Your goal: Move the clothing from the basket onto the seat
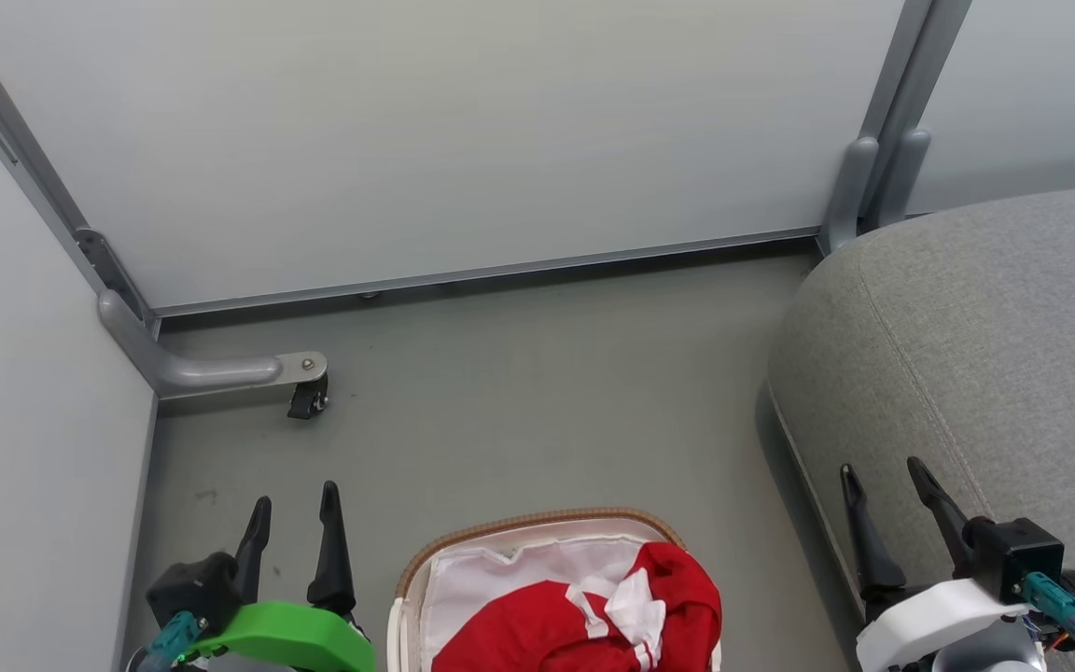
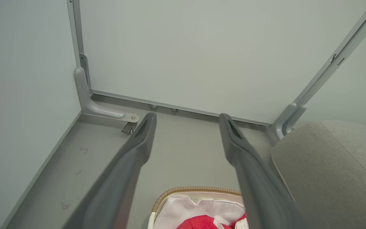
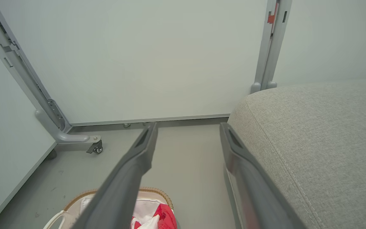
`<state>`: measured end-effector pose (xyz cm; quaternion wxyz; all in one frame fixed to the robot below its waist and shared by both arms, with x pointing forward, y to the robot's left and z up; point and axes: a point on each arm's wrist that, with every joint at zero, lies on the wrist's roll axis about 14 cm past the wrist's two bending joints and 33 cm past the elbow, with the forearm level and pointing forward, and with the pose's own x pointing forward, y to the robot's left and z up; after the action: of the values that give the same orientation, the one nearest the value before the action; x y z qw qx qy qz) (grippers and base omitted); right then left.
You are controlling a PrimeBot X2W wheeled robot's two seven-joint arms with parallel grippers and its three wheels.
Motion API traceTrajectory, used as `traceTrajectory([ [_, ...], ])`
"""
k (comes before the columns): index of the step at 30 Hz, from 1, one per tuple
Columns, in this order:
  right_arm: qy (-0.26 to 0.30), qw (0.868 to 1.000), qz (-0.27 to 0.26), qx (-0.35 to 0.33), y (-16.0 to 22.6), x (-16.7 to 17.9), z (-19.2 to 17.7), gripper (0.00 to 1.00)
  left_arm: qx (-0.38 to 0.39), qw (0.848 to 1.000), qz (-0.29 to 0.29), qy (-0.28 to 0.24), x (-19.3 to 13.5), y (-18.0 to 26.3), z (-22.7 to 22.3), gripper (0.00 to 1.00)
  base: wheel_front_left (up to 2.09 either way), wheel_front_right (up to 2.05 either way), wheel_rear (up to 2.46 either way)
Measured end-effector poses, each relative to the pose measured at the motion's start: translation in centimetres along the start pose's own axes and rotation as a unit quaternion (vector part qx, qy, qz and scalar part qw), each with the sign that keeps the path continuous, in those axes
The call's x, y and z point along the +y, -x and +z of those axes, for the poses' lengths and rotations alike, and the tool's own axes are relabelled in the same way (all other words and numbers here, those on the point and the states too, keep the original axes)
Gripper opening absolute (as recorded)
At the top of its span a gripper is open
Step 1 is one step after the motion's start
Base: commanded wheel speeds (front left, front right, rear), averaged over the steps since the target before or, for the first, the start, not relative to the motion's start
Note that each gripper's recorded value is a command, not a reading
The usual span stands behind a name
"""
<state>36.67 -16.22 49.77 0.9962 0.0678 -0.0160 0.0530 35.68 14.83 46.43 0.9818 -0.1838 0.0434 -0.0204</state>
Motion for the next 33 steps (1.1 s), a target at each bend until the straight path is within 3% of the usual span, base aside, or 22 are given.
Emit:
traceTrajectory([
  [21,0.076,0.997,0.023,-0.004,0.0,0.8,-0.1,1.0,0.009,0.998,-0.008,-0.059,-0.1,0.4,-1.2,1.0,0.0,0.0,0.0],
  [33,0.078,0.997,0.023,-0.002,0.0,0.7,-0.3,1.0,0.015,0.998,-0.012,-0.062,-0.3,0.4,-1.6,1.0,0.0,0.0,0.0],
])
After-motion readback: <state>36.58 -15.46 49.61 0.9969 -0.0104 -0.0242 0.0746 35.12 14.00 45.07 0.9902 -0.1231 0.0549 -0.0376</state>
